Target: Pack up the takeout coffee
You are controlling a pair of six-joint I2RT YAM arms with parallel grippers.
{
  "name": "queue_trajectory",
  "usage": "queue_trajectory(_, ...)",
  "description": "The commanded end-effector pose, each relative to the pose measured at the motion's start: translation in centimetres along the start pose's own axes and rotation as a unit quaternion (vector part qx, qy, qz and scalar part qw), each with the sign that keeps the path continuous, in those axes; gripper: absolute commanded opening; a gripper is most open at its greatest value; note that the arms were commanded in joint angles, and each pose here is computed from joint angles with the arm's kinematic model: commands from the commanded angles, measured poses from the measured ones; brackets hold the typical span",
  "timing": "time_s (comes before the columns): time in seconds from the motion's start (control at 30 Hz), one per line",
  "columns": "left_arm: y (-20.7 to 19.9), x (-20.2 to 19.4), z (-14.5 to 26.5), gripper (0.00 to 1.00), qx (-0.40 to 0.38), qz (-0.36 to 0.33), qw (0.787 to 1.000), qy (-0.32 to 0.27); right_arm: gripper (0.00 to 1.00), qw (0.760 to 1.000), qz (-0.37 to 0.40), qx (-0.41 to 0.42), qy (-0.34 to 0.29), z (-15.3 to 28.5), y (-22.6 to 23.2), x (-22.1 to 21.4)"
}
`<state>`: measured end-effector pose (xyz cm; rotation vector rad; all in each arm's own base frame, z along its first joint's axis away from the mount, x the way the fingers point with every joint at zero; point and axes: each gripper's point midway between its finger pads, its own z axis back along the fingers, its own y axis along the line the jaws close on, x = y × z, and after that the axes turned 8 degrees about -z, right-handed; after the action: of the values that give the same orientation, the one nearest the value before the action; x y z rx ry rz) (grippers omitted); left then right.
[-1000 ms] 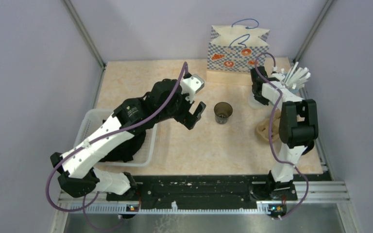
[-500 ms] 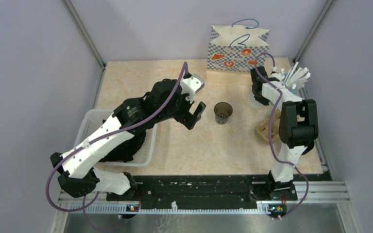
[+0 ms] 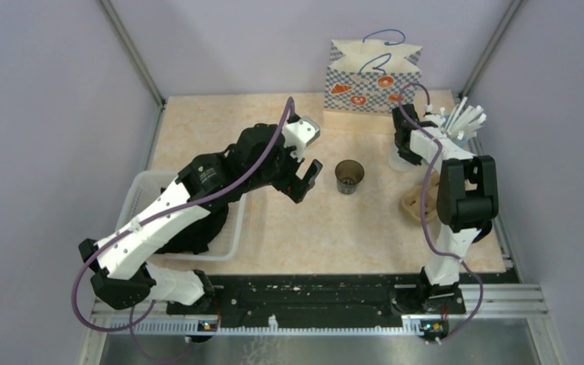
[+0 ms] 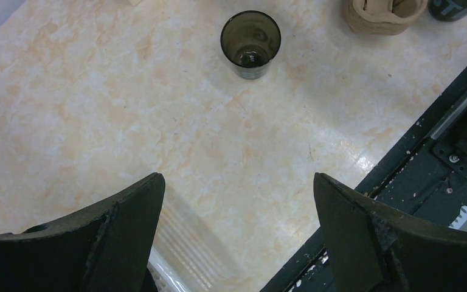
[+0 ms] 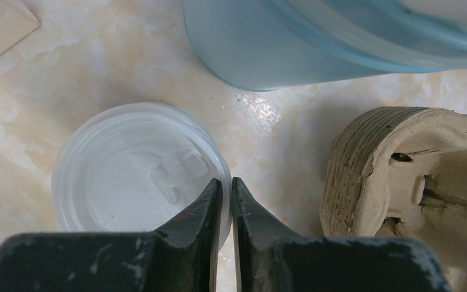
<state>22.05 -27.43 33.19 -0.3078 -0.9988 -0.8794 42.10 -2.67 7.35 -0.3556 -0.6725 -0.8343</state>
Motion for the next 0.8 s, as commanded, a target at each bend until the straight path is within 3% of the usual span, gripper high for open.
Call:
queue_trajectory(0.0,0.3,1.7,1.1,0.98,0.004,-0.001,0.999,-0.035,0.11,1.000,-0.015,0.012,-0.020,1.4,0.2,2.6)
queue_trajectory(0.77,0.2,2.0,0.3,0.98,0.005,-0.004,1.000,-0.029,0.03,0.997,-0.025,0.055,-0.049,5.4,0.5,6.3)
